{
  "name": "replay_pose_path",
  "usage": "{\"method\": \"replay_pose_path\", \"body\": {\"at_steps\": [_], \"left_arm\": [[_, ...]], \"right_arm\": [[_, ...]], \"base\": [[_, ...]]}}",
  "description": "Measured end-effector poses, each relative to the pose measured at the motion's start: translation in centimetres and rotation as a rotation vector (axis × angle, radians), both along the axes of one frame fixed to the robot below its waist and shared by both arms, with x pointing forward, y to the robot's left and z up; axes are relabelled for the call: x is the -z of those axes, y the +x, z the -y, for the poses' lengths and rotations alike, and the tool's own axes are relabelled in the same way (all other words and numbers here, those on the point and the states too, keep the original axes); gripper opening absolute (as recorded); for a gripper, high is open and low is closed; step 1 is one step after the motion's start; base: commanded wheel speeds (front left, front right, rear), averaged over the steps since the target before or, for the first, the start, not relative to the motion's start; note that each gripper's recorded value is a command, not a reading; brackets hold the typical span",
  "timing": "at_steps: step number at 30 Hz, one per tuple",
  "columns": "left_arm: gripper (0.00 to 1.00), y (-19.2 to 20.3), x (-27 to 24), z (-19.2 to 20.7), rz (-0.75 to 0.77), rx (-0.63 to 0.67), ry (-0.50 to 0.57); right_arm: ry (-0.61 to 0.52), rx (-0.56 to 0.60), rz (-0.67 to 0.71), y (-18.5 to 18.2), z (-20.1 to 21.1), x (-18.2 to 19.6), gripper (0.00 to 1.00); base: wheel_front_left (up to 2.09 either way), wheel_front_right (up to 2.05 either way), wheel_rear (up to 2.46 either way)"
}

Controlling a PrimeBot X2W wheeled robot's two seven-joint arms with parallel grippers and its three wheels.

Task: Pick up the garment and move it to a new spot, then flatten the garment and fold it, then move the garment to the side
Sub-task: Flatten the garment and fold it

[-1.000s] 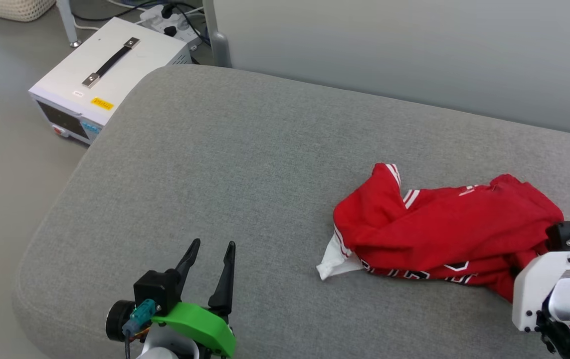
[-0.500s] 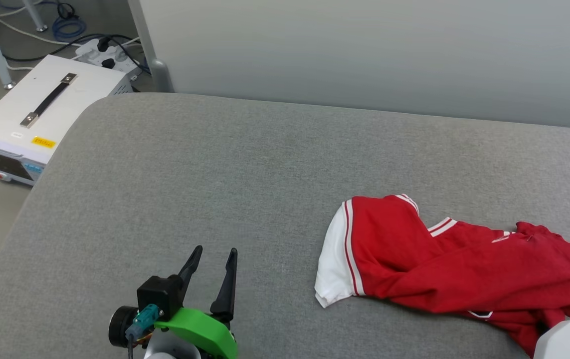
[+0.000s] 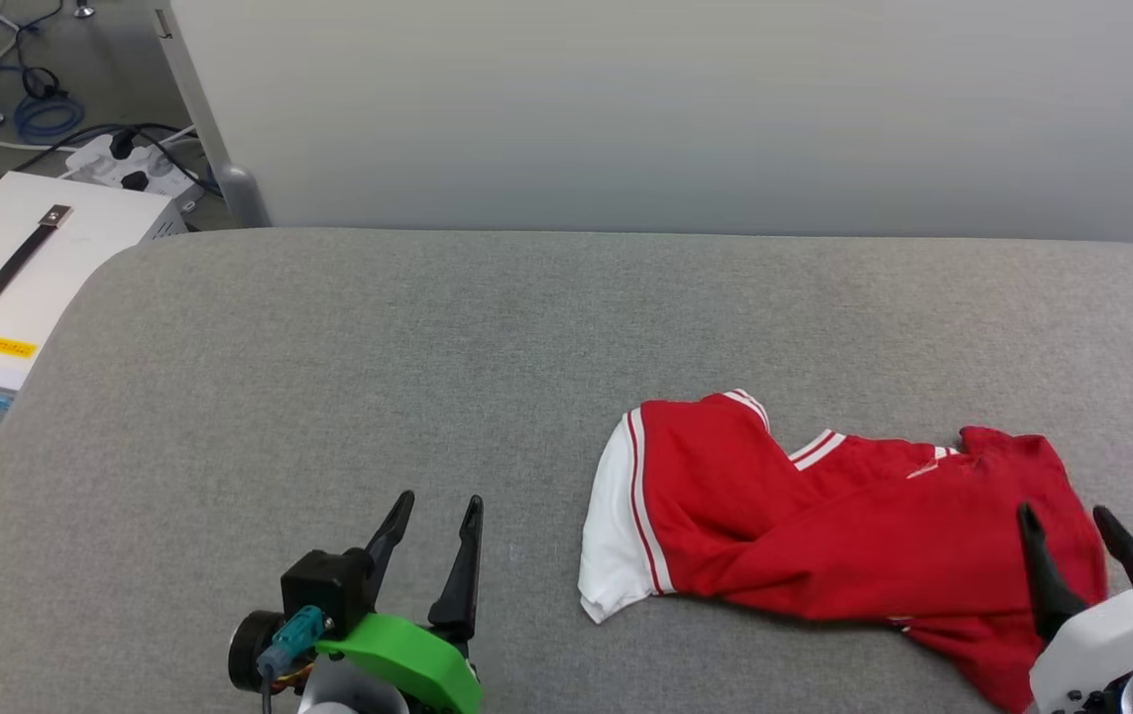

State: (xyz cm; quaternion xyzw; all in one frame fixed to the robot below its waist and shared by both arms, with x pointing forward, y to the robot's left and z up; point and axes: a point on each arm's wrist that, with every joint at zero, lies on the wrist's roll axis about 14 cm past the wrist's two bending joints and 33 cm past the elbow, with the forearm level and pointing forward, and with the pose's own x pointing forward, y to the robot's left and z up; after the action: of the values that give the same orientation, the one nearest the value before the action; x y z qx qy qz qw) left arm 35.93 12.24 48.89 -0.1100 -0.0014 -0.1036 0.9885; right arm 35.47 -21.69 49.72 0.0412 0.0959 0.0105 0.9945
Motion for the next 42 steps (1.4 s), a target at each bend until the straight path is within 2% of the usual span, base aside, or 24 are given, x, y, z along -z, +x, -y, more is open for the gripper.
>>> {"method": "replay_pose_path", "body": {"at_steps": [5,9,15,24,31,32,33,34,42], "left_arm": [[1.0,0.2,-0.1,1.0,0.0,0.028,-0.018],[1.0,0.4,1.0,2.1,-0.036,0.065,-0.017],[1.0,2.6,2.1,4.8,-0.136,0.169,0.015],[1.0,4.5,7.8,8.8,-0.496,0.372,0.192],[1.0,4.5,10.9,9.2,-0.589,0.406,0.261],[0.43,4.5,11.2,9.3,-0.597,0.412,0.27],[0.14,4.5,11.4,9.4,-0.6,0.415,0.275],[0.0,4.6,11.4,9.5,-0.596,0.418,0.276],[0.0,5.9,9.6,8.7,-0.478,0.366,0.249]], "right_arm": [[0.005,0.005,0.18,0.0,-0.4,-4.3,1.0],[0.009,0.016,0.22,0.1,-0.4,-5.0,1.0],[0.0,0.034,0.209,0.3,0.1,-4.4,1.0],[-0.018,0.061,0.164,0.7,0.9,-2.8,1.0],[-0.028,0.09,0.14,0.6,1.8,-2.1,1.0],[-0.029,0.093,0.14,0.6,1.9,-2.0,1.0],[-0.03,0.095,0.139,0.6,2.0,-2.0,1.0],[-0.031,0.097,0.138,0.6,2.0,-1.9,1.0],[-0.025,0.087,0.14,0.4,1.6,-1.9,1.0]], "base": [[0.0,0.0,0.0],[0.0,0.0,0.0],[0.0,0.0,0.0],[0.0,0.0,0.0],[0.0,0.0,0.0],[0.0,0.0,0.0],[0.0,0.0,0.0],[0.0,0.0,0.0],[0.0,0.0,0.0]]}}
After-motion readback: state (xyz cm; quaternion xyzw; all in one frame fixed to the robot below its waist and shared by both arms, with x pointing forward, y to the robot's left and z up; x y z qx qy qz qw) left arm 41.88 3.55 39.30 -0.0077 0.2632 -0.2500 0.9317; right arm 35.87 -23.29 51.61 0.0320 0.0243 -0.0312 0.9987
